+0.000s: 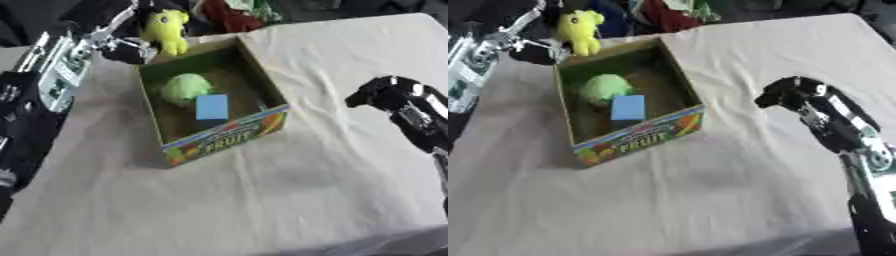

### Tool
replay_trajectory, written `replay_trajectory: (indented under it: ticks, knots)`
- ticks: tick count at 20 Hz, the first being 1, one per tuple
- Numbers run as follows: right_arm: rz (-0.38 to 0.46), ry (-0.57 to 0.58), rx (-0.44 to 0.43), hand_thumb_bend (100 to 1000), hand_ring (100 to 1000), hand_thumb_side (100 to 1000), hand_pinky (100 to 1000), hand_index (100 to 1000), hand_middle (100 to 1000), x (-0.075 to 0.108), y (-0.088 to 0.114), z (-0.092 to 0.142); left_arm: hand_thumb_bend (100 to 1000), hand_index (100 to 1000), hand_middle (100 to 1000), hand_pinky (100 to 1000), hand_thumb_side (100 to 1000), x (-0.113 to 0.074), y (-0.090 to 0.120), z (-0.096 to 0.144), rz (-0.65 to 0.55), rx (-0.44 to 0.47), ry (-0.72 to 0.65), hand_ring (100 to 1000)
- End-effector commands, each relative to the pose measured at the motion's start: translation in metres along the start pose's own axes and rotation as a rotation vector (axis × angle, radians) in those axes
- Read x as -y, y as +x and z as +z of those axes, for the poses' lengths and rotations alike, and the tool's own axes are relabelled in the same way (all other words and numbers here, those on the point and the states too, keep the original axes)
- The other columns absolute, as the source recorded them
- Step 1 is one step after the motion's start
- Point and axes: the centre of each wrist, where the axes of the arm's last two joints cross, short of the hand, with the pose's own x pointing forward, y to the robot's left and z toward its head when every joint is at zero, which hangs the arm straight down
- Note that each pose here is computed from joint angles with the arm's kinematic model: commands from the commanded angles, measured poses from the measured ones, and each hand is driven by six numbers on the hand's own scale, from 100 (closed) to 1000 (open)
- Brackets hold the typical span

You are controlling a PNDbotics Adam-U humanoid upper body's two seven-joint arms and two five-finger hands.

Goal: Pick up objects on the table and place them in the box.

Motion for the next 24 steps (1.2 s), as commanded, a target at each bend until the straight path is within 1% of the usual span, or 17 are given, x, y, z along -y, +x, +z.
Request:
replay_trajectory:
  ticks: [1, 4, 6, 8, 11, 12, 13, 14, 16, 17, 20, 21, 22, 23, 24]
  knots:
    - [0.019, 0.013, 0.013, 100, 721, 658, 737, 742, 618, 0.003, 0.005, -0.004, 317, 614, 442, 560, 203, -0.002, 0.007, -0.009, -0.026, 0.04, -0.002, 477]
    - [0.018, 0.015, 0.015, 100, 721, 656, 737, 742, 619, 0.003, 0.005, -0.005, 348, 647, 467, 569, 241, 0.008, 0.014, -0.012, -0.027, 0.068, -0.025, 494]
    - [0.018, 0.014, 0.015, 100, 721, 657, 738, 742, 619, 0.003, 0.005, -0.005, 405, 671, 490, 583, 307, 0.011, 0.018, -0.013, -0.029, 0.092, -0.04, 513]
    - [0.019, 0.014, 0.015, 100, 721, 656, 738, 743, 619, 0.004, 0.005, -0.005, 553, 714, 527, 604, 467, 0.013, 0.019, -0.013, -0.032, 0.109, -0.052, 538]
    - [0.021, 0.011, 0.015, 100, 721, 654, 738, 743, 619, 0.004, 0.006, -0.004, 724, 758, 566, 632, 635, 0.013, 0.017, -0.009, -0.031, 0.107, -0.053, 568]
    - [0.022, 0.009, 0.015, 100, 721, 655, 738, 743, 619, 0.005, 0.006, -0.004, 736, 762, 568, 634, 644, 0.012, 0.015, -0.008, -0.029, 0.105, -0.053, 570]
    - [0.023, 0.008, 0.014, 100, 721, 654, 738, 743, 619, 0.005, 0.006, -0.004, 805, 784, 582, 644, 704, 0.011, 0.013, -0.006, -0.027, 0.1, -0.053, 581]
    - [0.024, 0.007, 0.013, 100, 721, 654, 737, 743, 619, 0.005, 0.006, -0.004, 826, 790, 587, 646, 728, 0.01, 0.011, -0.004, -0.023, 0.095, -0.052, 584]
    - [0.025, 0.005, 0.014, 100, 721, 652, 737, 743, 619, 0.006, 0.007, -0.004, 838, 793, 587, 645, 752, 0.008, 0.005, 0.002, -0.003, 0.081, -0.041, 583]
    - [0.027, 0.003, 0.015, 100, 721, 649, 737, 743, 619, 0.007, 0.007, -0.004, 826, 784, 581, 640, 753, 0.007, 0.003, 0.005, 0.011, 0.074, -0.029, 577]
    - [0.036, -0.004, 0.018, 100, 721, 644, 737, 743, 619, 0.009, 0.009, -0.003, 734, 758, 556, 626, 741, -0.003, -0.005, 0.019, 0.087, 0.052, 0.039, 557]
    - [0.038, -0.007, 0.019, 100, 721, 641, 737, 743, 619, 0.01, 0.009, -0.003, 680, 746, 542, 617, 733, -0.008, -0.007, 0.025, 0.121, 0.046, 0.064, 546]
    - [0.042, -0.009, 0.02, 100, 721, 639, 737, 743, 619, 0.012, 0.01, -0.003, 639, 743, 539, 614, 767, -0.013, -0.008, 0.032, 0.163, 0.041, 0.096, 542]
    - [0.045, -0.012, 0.021, 100, 721, 637, 737, 743, 619, 0.013, 0.01, -0.003, 611, 732, 530, 608, 726, -0.019, -0.009, 0.039, 0.208, 0.036, 0.129, 534]
    - [0.047, -0.015, 0.022, 100, 721, 636, 737, 743, 619, 0.013, 0.011, -0.002, 594, 729, 526, 603, 728, -0.024, -0.01, 0.048, 0.258, 0.033, 0.162, 529]
